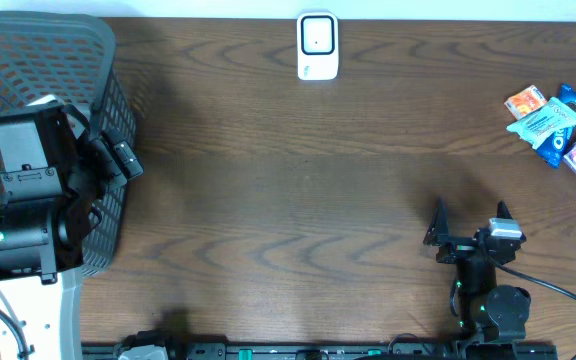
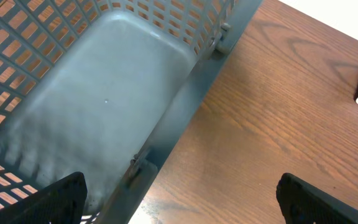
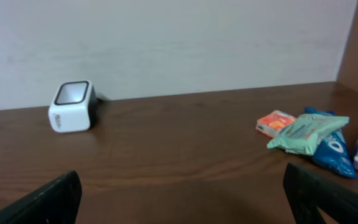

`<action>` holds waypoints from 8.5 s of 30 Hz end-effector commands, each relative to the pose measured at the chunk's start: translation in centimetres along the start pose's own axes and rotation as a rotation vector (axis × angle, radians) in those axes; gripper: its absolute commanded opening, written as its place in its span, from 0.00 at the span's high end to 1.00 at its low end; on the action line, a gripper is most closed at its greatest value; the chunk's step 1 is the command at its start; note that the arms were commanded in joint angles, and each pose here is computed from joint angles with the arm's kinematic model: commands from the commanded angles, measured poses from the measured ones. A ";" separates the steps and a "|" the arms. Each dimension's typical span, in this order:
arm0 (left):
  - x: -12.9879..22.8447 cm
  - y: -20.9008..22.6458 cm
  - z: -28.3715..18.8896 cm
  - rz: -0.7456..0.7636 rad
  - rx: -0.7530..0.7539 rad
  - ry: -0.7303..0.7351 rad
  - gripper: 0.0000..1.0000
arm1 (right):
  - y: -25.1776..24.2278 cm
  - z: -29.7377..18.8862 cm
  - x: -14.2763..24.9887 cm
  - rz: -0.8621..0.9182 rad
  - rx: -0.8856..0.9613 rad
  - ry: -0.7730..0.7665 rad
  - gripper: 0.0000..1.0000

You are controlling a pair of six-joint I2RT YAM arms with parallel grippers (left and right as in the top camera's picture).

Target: Scan the item barcode

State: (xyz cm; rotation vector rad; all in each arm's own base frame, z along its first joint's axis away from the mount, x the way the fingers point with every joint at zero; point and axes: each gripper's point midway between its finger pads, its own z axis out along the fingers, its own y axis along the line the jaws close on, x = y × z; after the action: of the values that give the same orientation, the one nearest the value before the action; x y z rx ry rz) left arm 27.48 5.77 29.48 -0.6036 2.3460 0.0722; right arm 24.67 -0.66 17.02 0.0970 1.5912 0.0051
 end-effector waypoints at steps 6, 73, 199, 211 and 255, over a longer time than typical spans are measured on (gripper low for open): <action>-0.5 0.2 -0.4 -0.010 -0.007 -0.015 0.02 | 1.3 -0.1 1.5 -0.174 -0.083 0.050 0.01; -0.5 0.2 -0.4 -0.010 -0.007 -0.015 0.02 | 1.6 -0.1 1.5 -0.031 -0.107 0.057 0.01; 13.0 -1.6 4.1 0.132 0.387 -0.407 0.02 | 1.6 -0.1 1.5 -0.031 -0.106 0.057 0.01; 13.1 -1.8 6.5 0.183 0.402 -0.588 0.02 | 1.6 -0.1 1.5 -0.031 -0.107 0.057 0.01; 13.7 0.3 9.2 0.194 0.272 -0.663 0.02 | 1.6 -0.1 1.5 -0.031 -0.107 0.057 0.01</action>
State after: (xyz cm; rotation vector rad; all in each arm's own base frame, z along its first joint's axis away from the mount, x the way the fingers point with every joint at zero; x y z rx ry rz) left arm 24.49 1.57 15.09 -0.1133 1.6724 -0.0012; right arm 24.61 1.25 15.73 -0.0284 1.6451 0.0635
